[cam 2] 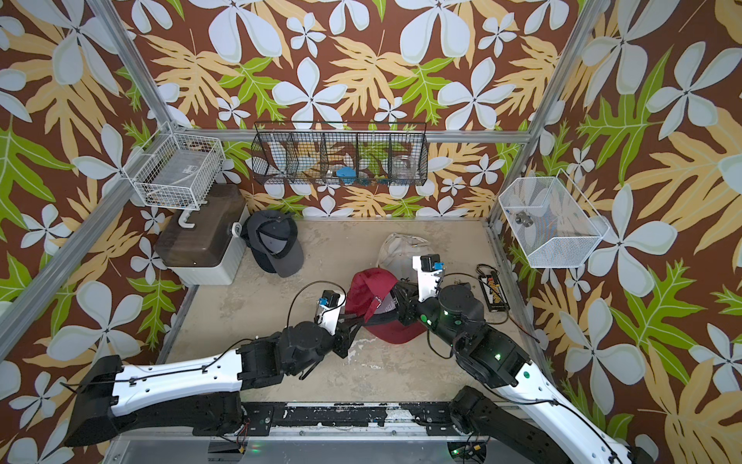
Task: Open the adjustable buckle of the baseball cap
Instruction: Open the adjustable buckle on the baseball cap.
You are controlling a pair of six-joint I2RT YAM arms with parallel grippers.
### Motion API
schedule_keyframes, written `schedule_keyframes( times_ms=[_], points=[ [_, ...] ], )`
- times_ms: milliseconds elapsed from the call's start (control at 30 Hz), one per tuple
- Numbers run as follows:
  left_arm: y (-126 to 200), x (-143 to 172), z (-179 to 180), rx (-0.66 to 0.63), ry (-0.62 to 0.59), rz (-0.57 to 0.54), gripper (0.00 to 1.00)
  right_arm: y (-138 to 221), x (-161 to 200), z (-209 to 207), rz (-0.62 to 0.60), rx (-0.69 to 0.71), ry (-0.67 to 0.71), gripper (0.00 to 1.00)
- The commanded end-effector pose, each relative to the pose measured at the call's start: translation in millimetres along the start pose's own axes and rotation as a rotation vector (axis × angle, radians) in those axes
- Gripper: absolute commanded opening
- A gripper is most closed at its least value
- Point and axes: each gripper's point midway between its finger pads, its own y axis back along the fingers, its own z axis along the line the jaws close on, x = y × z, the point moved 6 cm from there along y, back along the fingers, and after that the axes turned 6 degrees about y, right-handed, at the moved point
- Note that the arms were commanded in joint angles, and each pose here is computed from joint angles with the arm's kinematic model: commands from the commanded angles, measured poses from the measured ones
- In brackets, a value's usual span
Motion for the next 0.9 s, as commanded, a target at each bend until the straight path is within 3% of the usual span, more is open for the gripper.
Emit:
schedule_keyframes(
  times_ms=[0,200,567,867],
  points=[
    [3,-1,-3,0.030,0.031,-0.018,0.30,0,-13,-2,-0.046,0.047,-0.022,0.00],
    [7,3,-5,0.046,0.030,-0.034,0.30,-4,-19,-6,-0.040,0.101,-0.044,0.00],
    [15,-27,-20,0.057,0.002,-0.148,0.31,-9,-11,2,0.009,0.029,-0.091,0.00],
    [10,-38,-29,0.059,-0.027,-0.177,0.32,-10,-11,9,0.014,-0.037,-0.133,0.00]
  ],
)
